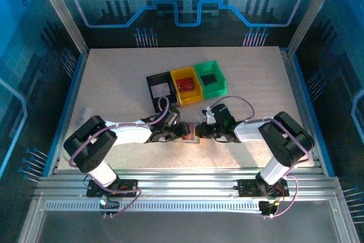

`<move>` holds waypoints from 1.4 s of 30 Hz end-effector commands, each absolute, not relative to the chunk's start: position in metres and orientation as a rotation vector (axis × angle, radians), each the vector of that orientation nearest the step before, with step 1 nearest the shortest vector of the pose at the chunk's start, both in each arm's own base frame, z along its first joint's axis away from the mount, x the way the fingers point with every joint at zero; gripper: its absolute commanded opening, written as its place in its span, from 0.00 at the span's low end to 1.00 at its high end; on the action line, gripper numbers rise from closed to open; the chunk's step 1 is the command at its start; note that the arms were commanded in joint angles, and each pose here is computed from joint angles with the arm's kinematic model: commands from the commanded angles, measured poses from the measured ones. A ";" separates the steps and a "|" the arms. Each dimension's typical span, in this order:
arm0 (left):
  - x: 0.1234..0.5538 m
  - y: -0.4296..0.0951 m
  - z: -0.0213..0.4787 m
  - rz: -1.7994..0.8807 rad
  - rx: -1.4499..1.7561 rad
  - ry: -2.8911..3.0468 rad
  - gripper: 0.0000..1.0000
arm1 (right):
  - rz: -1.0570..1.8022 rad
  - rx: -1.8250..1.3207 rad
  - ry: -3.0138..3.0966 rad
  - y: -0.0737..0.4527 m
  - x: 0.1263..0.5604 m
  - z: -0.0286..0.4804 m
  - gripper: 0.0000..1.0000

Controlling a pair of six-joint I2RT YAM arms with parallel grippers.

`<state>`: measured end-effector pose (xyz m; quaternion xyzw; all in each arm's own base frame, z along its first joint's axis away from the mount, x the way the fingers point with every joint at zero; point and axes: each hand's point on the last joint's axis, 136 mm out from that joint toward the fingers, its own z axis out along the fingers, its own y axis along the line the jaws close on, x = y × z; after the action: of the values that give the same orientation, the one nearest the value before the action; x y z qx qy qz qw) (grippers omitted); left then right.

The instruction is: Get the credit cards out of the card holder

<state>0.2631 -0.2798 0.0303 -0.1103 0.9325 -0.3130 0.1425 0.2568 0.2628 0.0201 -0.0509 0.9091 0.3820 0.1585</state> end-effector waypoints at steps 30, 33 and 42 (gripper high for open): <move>0.260 -0.250 0.040 -0.803 -0.348 2.623 0.00 | 1.054 -0.109 2.691 0.252 0.239 -0.006 0.00; 0.259 -0.243 0.040 -0.792 -0.366 2.617 0.00 | 1.048 -0.105 2.694 0.251 0.238 -0.008 0.00; 0.261 -0.232 0.049 -0.808 -0.385 2.569 0.00 | 1.050 -0.118 2.685 0.251 0.239 -0.004 0.00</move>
<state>0.2596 -0.2500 0.0504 -0.1280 0.9216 -0.3117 0.1928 0.2571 0.2655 0.0198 -0.0513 0.9026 0.3943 0.1647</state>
